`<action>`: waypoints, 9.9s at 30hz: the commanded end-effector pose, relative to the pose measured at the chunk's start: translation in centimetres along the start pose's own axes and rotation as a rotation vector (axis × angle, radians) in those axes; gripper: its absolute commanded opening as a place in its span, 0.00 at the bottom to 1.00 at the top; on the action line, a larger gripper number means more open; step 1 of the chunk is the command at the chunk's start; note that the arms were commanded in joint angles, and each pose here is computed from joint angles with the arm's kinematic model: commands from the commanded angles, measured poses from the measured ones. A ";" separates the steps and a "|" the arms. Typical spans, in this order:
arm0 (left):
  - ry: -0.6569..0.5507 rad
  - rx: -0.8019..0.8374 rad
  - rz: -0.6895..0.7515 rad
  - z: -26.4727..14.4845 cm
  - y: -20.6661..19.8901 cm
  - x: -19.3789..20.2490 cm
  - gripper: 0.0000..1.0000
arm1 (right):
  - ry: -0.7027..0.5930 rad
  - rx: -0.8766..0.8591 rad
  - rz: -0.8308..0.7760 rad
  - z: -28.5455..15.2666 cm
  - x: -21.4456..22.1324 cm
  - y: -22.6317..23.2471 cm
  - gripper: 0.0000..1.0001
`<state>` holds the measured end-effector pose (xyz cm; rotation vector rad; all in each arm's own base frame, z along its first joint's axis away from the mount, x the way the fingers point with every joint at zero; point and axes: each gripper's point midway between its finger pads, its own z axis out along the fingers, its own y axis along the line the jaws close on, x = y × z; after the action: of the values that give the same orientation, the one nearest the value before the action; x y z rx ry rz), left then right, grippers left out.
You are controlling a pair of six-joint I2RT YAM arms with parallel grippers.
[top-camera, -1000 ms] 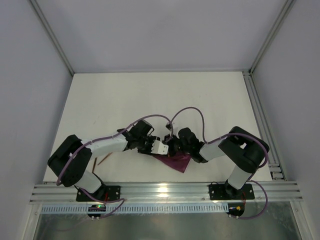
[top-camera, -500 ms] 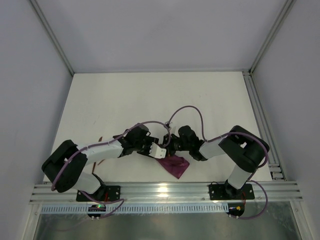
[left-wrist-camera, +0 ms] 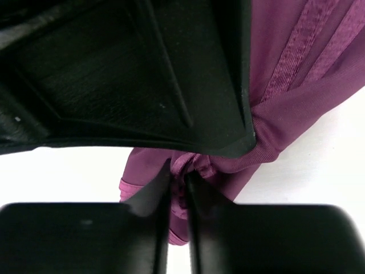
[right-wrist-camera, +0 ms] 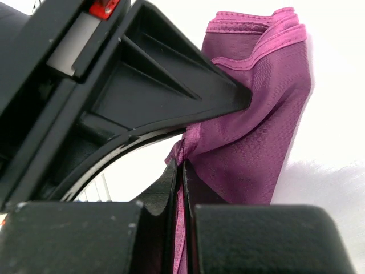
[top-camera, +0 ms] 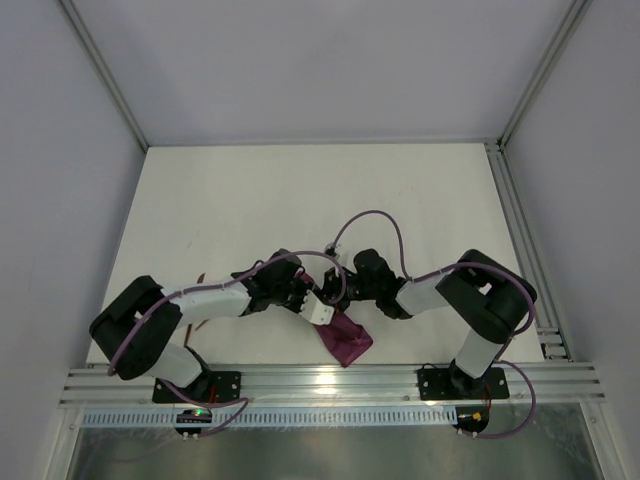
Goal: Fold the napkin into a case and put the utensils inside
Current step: Stuff the top corner of the smaller-rectangle-folded napkin into the folded napkin.
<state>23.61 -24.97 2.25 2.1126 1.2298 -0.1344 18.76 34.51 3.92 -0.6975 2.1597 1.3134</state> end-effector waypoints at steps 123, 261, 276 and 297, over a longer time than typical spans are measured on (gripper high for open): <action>-0.130 -0.432 -0.154 -1.5 7.4 -1.5 0.00 | 0.056 -0.017 -0.179 -2.9 -4.2 0.5 0.03; -0.311 0.226 -0.222 -6.6 -2.3 -0.6 0.69 | -0.115 0.224 -0.646 2.3 -3.3 2.5 0.03; -0.336 0.073 -0.583 -10.4 4.3 -1.1 0.68 | -0.206 0.160 -0.640 0.7 -4.4 2.9 0.03; -0.113 0.101 -0.263 -3.1 0.2 -0.9 0.65 | -0.267 0.106 -0.728 -1.5 -5.5 4.5 0.03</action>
<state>22.86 -22.92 6.74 1.9020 1.5248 -0.5149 19.20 33.00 5.01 -1.0666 1.7658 0.7685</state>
